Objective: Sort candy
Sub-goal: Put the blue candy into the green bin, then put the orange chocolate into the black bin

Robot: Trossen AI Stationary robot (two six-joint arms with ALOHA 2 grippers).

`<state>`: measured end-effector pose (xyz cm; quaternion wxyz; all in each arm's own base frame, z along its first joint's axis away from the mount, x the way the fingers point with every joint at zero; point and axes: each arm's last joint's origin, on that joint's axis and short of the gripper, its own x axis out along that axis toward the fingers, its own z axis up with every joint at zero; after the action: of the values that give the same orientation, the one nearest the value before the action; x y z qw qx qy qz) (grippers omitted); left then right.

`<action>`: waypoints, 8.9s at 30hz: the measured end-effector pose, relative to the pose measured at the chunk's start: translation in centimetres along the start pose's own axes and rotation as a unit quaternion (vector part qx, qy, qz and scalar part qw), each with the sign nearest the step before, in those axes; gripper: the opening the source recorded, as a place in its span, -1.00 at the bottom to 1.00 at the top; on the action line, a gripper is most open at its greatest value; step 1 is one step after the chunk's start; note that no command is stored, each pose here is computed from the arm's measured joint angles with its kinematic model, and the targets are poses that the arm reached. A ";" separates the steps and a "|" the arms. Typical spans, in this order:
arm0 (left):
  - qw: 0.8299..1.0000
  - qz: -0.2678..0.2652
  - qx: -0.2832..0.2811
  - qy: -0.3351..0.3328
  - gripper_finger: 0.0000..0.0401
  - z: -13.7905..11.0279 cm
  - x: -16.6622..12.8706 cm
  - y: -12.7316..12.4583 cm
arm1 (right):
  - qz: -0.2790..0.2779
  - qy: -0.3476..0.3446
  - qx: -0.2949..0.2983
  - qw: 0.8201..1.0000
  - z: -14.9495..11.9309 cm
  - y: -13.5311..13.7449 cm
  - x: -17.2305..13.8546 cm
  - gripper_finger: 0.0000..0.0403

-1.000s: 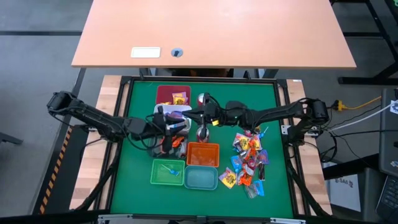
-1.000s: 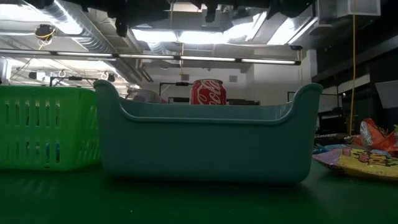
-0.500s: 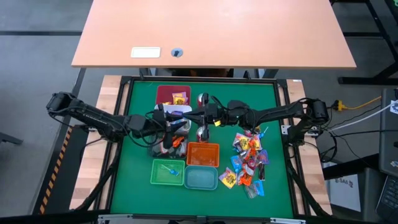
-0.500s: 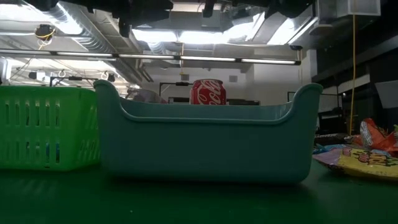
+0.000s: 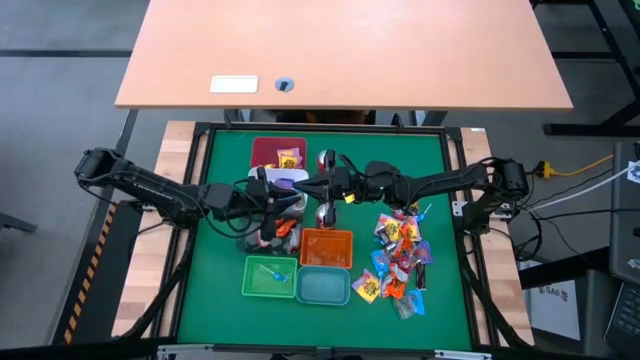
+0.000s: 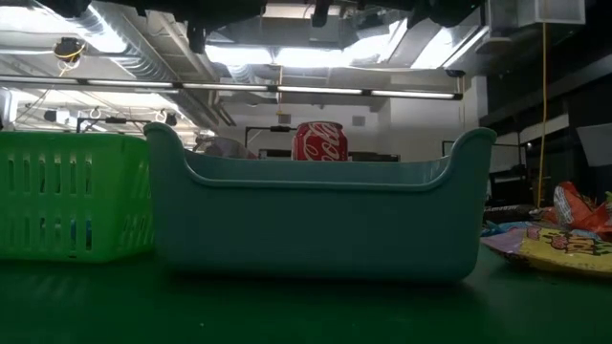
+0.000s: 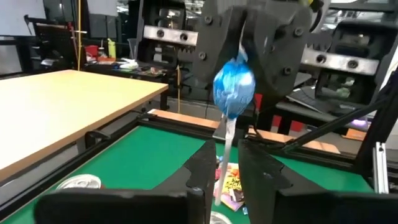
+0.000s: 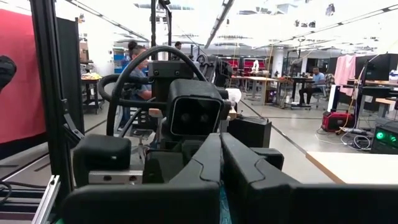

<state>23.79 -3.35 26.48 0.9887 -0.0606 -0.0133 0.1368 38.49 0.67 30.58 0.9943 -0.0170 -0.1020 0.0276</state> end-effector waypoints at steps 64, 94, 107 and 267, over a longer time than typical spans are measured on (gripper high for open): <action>0.878 -0.247 -0.098 0.399 -1.00 -6.5 -7.1 -6.4 | -0.072 0.527 0.111 0.839 1.5 0.3 -12.2 -0.20; 0.898 -0.140 -0.123 0.398 -0.38 -6.9 -7.1 -5.7 | -0.080 0.678 0.101 0.724 -3.5 8.3 -17.9 -0.20; 0.898 -0.140 -0.123 0.398 -0.38 -6.9 -7.1 -5.7 | -0.113 0.712 0.100 0.686 -8.0 8.4 -21.2 -0.20; 0.968 -0.203 0.061 0.134 -0.38 -3.3 -5.5 -7.1 | 0.015 0.268 -0.077 0.960 -9.3 5.1 0.7 -0.86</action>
<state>20.55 -11.99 24.06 0.9903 -0.0135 0.1156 -0.0753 40.81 5.54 21.41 0.9803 -0.1018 0.1666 0.0286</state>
